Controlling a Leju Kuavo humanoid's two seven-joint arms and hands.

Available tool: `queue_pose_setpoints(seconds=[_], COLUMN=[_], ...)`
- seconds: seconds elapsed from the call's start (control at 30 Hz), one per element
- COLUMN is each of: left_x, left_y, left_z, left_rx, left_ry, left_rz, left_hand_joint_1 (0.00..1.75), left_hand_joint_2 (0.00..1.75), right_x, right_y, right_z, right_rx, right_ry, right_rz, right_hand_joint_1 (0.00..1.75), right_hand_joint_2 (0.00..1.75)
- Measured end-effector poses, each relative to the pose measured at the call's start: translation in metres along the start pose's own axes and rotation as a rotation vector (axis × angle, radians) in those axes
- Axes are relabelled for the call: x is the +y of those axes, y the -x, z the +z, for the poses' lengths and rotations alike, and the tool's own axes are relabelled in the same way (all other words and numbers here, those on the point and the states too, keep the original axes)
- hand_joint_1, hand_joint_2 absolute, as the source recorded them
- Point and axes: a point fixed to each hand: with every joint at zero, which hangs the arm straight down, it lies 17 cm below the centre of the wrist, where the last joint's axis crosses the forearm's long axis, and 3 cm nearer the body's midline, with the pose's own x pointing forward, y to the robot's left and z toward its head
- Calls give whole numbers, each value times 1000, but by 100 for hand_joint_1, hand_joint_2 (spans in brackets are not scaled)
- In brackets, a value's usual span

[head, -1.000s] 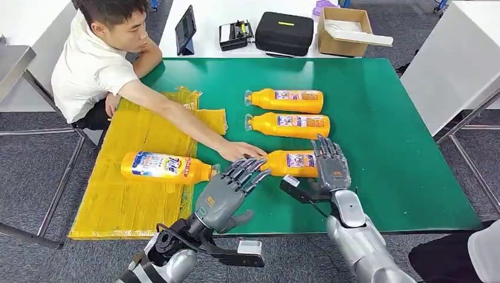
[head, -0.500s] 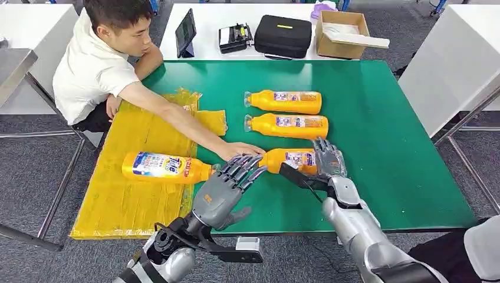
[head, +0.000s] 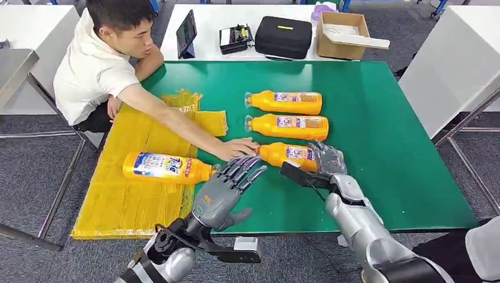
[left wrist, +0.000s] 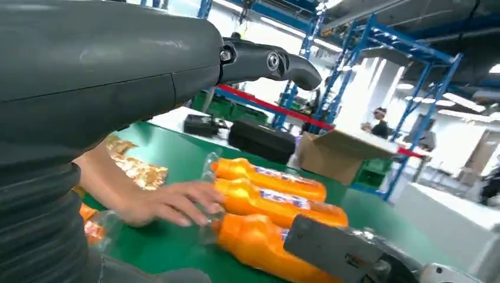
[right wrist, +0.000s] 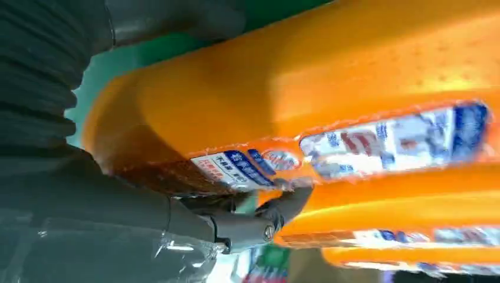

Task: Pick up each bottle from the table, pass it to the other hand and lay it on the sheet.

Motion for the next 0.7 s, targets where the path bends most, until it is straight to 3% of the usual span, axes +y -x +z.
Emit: queue_pose_setpoints(seconds=[0.1, 0.17, 0.27, 0.5, 0.7], left_x=[5, 7, 7, 15, 30], left_y=[-9, -14, -12, -2, 33], left_z=[2, 3, 1, -1, 4], left_rx=[-37, -24, 62, 140, 309], left_ry=[-31, -57, -92, -177, -406], left_rz=[134, 357, 668, 873, 1139], left_hand_joint_1=[0, 0, 0, 0, 0], left_hand_joint_2=[175, 175, 175, 175, 175], right_x=[0, 1, 3, 4, -8], right_y=[-39, -59, -62, -65, -108], right_z=[10, 24, 38, 56, 88], right_rx=[-222, -334, -363, -407, -565], right_ry=[-34, -43, -42, -48, 32], right_rz=[-234, -408, -517, -599, -812], right_hand_joint_1=[175, 175, 175, 175, 175], right_hand_joint_2=[175, 175, 175, 175, 175])
